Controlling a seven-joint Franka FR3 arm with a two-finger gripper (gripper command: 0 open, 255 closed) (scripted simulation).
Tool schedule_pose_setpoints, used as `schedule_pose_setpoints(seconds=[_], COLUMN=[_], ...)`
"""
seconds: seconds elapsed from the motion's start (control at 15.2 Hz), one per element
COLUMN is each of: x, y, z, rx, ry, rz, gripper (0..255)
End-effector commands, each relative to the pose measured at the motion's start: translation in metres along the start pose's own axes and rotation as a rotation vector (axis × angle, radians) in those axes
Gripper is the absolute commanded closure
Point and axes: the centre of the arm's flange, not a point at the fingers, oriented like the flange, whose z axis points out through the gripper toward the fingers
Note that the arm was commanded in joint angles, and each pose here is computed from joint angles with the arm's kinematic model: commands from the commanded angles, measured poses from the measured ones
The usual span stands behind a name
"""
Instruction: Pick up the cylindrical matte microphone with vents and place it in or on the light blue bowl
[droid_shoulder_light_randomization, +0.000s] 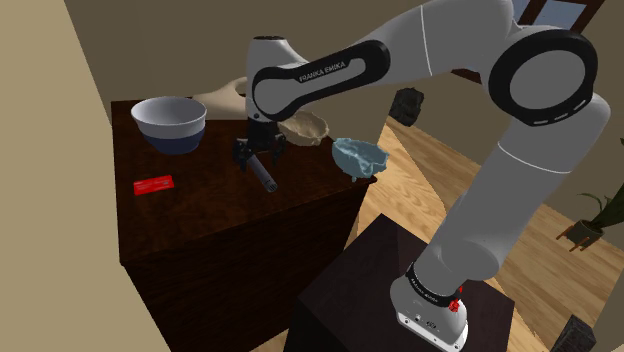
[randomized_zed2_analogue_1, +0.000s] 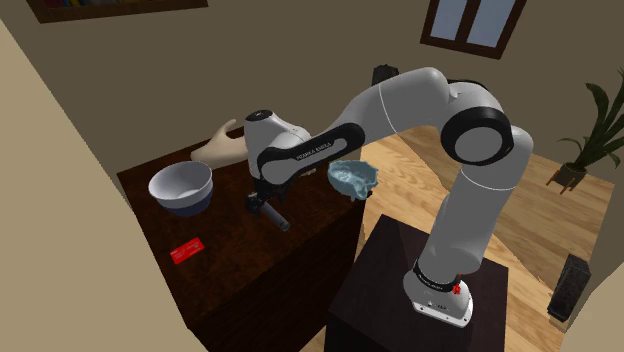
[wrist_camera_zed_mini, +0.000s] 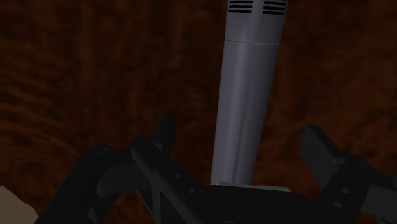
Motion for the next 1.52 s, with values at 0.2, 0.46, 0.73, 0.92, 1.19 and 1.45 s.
schedule_pose_setpoints(seconds=[0.2,0.46,0.73,0.92,1.19,1.45], x=[0.0,0.0,0.0,0.0,0.0,0.0], y=[-0.001,-0.001,-0.001,-0.001,-0.001,-0.002], z=[0.004,0.004,0.004,0.004,-0.001,-0.023], rx=[0.0,0.0,0.0,0.0,0.0,0.0], ry=[0.001,0.001,0.001,0.001,0.001,0.001], rz=[0.0,0.0,0.0,0.0,0.0,0.0], gripper=[0,0,255,255,255,255])
